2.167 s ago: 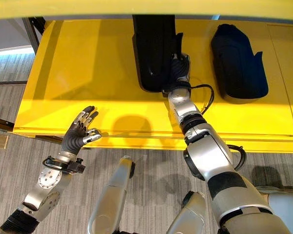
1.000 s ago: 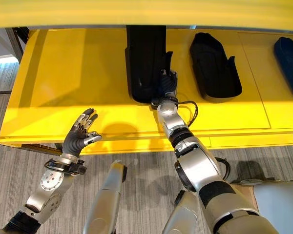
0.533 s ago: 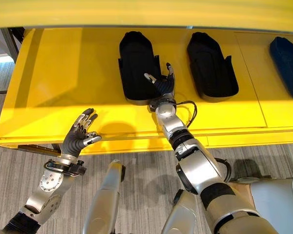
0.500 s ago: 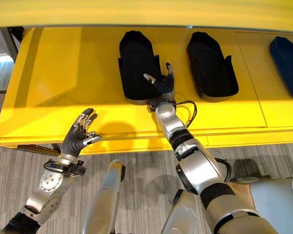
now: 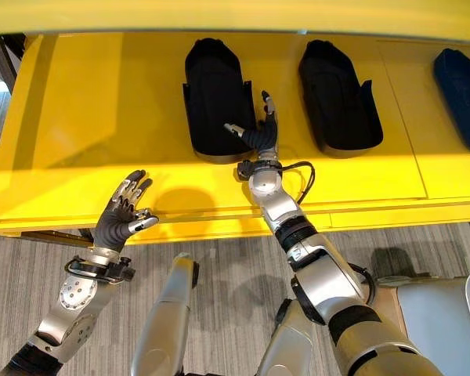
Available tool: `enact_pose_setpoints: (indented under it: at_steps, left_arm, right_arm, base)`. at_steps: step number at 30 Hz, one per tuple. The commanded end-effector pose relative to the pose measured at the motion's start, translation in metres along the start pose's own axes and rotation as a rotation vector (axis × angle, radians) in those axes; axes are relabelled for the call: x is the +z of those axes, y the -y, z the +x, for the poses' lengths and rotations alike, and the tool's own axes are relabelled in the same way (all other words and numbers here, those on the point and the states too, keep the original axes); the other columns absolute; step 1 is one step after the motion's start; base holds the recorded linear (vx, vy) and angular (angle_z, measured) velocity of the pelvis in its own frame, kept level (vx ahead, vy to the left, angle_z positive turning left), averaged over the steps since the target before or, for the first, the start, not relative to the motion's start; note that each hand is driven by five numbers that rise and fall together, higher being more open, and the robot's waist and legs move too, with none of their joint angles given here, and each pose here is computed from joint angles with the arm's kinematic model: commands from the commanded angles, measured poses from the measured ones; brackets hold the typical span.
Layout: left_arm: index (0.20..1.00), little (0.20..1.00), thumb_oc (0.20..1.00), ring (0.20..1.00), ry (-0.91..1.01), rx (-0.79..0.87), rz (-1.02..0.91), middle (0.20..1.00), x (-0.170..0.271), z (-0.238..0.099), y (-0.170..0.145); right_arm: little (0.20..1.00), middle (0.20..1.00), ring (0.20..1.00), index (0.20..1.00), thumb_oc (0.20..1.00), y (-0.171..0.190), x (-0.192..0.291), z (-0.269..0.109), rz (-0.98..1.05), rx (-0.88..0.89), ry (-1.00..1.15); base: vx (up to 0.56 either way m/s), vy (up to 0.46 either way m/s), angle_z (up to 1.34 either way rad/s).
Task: Move parts from the plastic box to the shelf.
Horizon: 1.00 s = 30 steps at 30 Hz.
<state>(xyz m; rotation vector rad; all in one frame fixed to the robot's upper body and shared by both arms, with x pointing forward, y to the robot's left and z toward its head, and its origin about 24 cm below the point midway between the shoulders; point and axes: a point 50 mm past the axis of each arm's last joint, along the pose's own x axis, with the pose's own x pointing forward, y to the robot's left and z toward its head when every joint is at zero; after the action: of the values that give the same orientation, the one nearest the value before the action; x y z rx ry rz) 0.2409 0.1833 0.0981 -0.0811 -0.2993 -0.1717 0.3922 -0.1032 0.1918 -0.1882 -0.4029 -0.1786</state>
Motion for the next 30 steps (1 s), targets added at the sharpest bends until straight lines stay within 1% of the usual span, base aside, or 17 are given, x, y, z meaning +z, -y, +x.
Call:
enact_pose_setpoints:
  at_steps: [1,10,16,18,20,23,25,26,28,29,30]
  left_arm:
    - [1.0,1.0,1.0,1.0,-0.072,0.073,0.025,1.0,-0.015,-0.002,-0.01]
    - [1.0,1.0,1.0,1.0,-0.068,0.088,0.035,1.0,-0.016,-0.003,-0.014]
    - [1.0,1.0,1.0,1.0,-0.05,0.104,0.053,1.0,-0.013,-0.003,-0.015]
    - [1.0,1.0,1.0,1.0,-0.051,0.115,0.058,1.0,-0.013,-0.004,-0.016]
    - [1.0,1.0,1.0,1.0,-0.055,0.123,0.067,1.0,-0.014,-0.006,-0.017]
    - [1.0,1.0,1.0,1.0,-0.059,0.134,0.072,1.0,-0.015,-0.009,-0.02]
    - [1.0,1.0,1.0,1.0,-0.064,0.133,0.071,1.0,-0.016,-0.011,-0.02]
    - [1.0,1.0,1.0,1.0,-0.054,0.129,0.079,1.0,-0.014,-0.013,-0.024]
    - [1.0,1.0,1.0,1.0,-0.055,0.125,0.078,1.0,-0.014,-0.014,-0.024]
    - [1.0,1.0,1.0,1.0,-0.052,0.112,0.084,1.0,-0.013,-0.016,-0.027]
    - [1.0,1.0,1.0,1.0,-0.052,0.112,0.084,1.0,-0.013,-0.016,-0.027]
  right_arm:
    - [1.0,1.0,1.0,1.0,1.0,0.022,0.034,0.014,-0.007,-0.109,0.173]
    - [1.0,1.0,1.0,1.0,1.0,0.046,0.084,0.007,-0.073,-0.2,0.453]
    - [1.0,1.0,1.0,1.0,1.0,0.06,0.103,-0.014,-0.083,-0.232,0.613]
    - [1.0,1.0,1.0,1.0,1.0,0.06,0.1,-0.031,-0.026,-0.201,0.636]
    - [1.0,1.0,1.0,1.0,1.0,0.061,0.089,-0.046,0.032,-0.172,0.61]
    - [1.0,1.0,1.0,1.0,1.0,0.064,0.068,-0.078,0.169,-0.082,0.559]
    - [1.0,1.0,1.0,1.0,1.0,0.066,0.064,-0.086,0.185,-0.05,0.544]
    - [1.0,1.0,1.0,1.0,1.0,0.079,0.049,-0.104,0.182,-0.007,0.504]
    - [1.0,1.0,1.0,1.0,1.0,0.082,0.046,-0.109,0.189,0.017,0.491]
    - [1.0,1.0,1.0,1.0,1.0,0.094,0.035,-0.121,0.151,0.054,0.448]
    - [1.0,1.0,1.0,1.0,1.0,0.094,0.035,-0.121,0.151,0.054,0.448]
  base:
    - [0.02,-0.014,-0.04]
    - [0.0,-0.003,-0.01]
    - [0.0,0.0,0.0]
    - [0.0,-0.014,-0.04]
    - [0.0,-0.021,-0.08]
    - [0.02,-0.047,-0.14]
    - [0.02,-0.037,-0.16]
    - [0.03,-0.048,-0.13]
    - [0.05,-0.087,-0.13]
    - [0.05,-0.093,-0.18]
    - [0.15,-0.151,-0.21]
